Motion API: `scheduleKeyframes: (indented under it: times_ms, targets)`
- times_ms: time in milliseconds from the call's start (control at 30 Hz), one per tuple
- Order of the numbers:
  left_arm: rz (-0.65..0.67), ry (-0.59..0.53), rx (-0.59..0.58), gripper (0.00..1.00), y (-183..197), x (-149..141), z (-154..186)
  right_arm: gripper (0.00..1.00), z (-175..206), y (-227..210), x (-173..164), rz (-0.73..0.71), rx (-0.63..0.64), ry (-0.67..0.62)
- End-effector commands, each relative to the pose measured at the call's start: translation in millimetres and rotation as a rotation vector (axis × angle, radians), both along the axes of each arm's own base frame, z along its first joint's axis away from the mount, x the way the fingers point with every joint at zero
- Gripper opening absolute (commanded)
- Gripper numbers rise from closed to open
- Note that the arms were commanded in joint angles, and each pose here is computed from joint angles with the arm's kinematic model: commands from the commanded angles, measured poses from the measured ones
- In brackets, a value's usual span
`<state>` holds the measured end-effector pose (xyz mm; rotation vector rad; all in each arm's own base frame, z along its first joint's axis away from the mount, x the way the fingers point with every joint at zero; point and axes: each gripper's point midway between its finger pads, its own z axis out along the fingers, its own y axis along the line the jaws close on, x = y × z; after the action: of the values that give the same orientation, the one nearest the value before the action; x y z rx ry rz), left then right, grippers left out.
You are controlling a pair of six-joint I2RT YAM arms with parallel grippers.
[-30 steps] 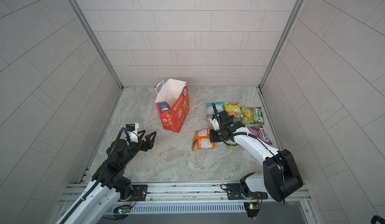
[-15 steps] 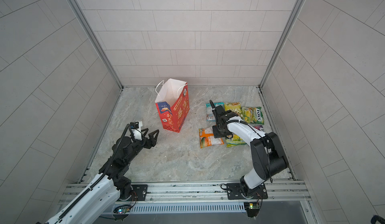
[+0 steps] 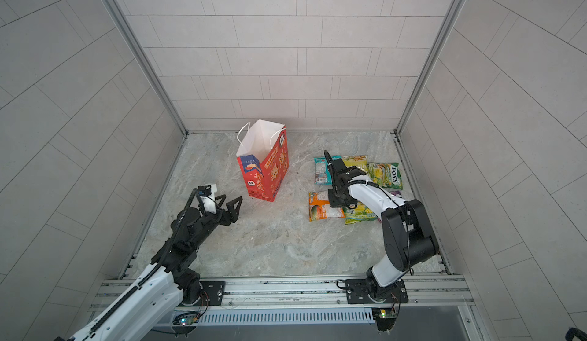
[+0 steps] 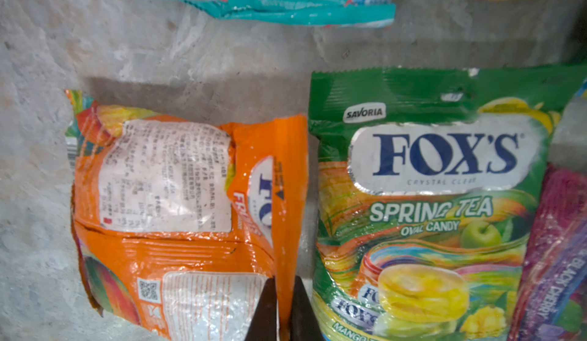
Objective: Take the snacks out of the paper bag
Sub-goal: Place the snack at the center of the table, then reset both arms
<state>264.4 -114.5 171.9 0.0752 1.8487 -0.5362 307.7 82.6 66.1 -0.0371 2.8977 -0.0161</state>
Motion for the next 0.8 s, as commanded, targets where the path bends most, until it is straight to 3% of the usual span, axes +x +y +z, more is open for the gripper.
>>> scheduleKeyframes:
  times_ms: [0, 200, 367, 500, 600, 700, 767]
  targets:
    - [0.005, -0.033, -0.007, 0.81, 0.2, 0.7, 4.3, 0.21, 5.9, -5.6, -2.6, -0.022, -0.018, -0.009]
    - [0.062, -0.060, -0.006, 0.81, 8.5, 6.6, 13.1, 0.39, 36.7, -11.0, 3.3, -0.055, -0.029, -0.063]
    - [0.185, -0.123, -0.001, 0.81, 27.8, 16.9, 36.2, 0.52, 86.7, -14.9, 20.8, -0.113, 0.029, -0.224]
    - [0.330, -0.172, -0.010, 0.83, 49.1, 28.7, 57.0, 0.56, 149.2, -24.5, 51.3, -0.221, 0.189, -0.500]
    - [0.397, -0.194, 0.022, 0.85, 56.3, 41.5, 73.7, 0.62, 195.8, -36.2, 74.3, -0.290, 0.341, -0.821]
    - [0.479, -0.197, 0.079, 0.88, 65.9, 56.0, 77.7, 0.83, 233.3, -55.8, 69.8, -0.310, 0.319, -1.131]
    - [0.539, -0.212, 0.133, 0.92, 75.9, 62.6, 73.5, 0.91, 235.2, -73.2, 58.6, -0.341, 0.236, -1.252]
